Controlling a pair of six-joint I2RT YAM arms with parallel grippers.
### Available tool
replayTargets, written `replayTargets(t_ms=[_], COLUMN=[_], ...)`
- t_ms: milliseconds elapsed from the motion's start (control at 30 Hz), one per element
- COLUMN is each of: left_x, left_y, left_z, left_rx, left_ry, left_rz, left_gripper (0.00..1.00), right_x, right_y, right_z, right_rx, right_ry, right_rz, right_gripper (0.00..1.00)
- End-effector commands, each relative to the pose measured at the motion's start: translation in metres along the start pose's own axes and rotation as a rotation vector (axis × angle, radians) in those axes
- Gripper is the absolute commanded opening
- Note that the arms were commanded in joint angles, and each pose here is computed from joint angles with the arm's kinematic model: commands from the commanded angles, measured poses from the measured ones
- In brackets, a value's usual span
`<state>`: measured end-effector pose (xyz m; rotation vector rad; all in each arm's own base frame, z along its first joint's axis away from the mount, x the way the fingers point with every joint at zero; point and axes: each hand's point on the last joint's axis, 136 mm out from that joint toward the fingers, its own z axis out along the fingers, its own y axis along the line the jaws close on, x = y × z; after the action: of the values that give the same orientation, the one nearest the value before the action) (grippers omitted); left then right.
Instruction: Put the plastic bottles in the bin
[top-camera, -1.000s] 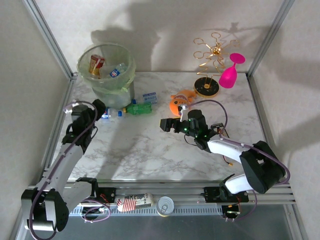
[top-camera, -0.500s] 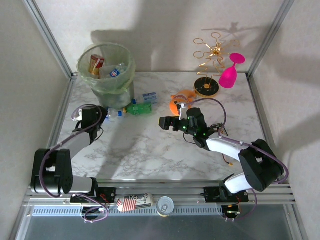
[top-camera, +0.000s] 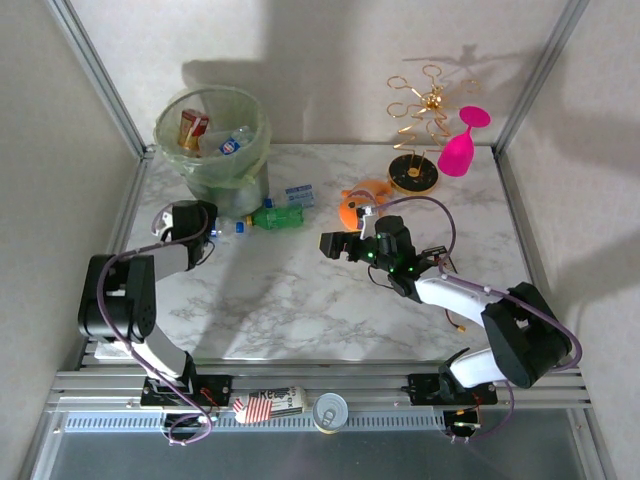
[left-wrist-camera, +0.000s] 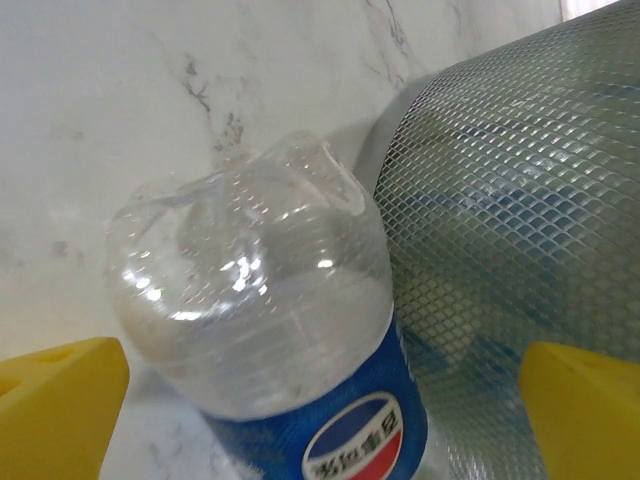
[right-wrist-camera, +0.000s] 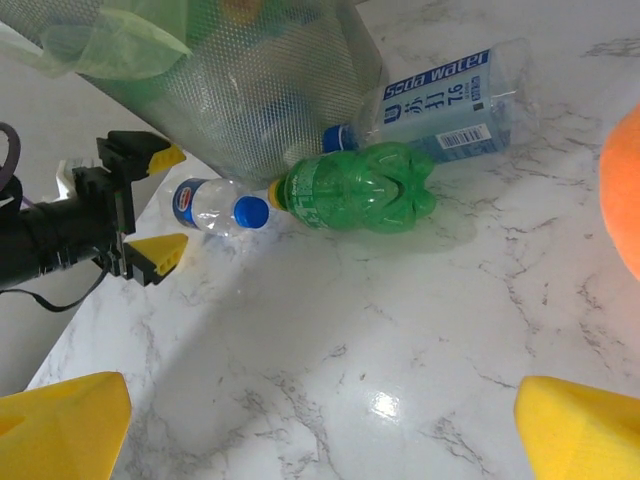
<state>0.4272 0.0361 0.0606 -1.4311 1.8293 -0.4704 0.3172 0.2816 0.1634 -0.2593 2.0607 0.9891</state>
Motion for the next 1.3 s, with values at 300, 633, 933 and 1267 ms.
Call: replayTargets(t_ms=[300, 633, 933, 1267], left_x=[0.027, 0.012, 0.011, 0.007], left_y=[0.036, 0.053, 0.074, 0.103], left_z=[0.03, 0.012, -0.015, -0.048], left_rx=[-0.121, -0.159, -0.182, -0.265], left_ry=[0.12, 0.045, 0.031, 0.023], left_rz=[-0.041, 0.01, 0.044, 0.196], left_gripper=[0.92, 0.62, 0.57, 0.67], right_x=[0.002, 0.0, -0.001, 0.0], right_y=[-0.002, -0.003, -0.002, 0.001], right_z=[-0.01, -0.011, -0.012, -0.004], right_rx=[0.03, 0.037, 0.032, 0.007], right_ry=[-0.019, -0.028, -0.035, -0.021], right_rz=[-0.023, -0.024, -0.02, -0.01], right_gripper=[0.99, 0.99, 0.99, 0.99])
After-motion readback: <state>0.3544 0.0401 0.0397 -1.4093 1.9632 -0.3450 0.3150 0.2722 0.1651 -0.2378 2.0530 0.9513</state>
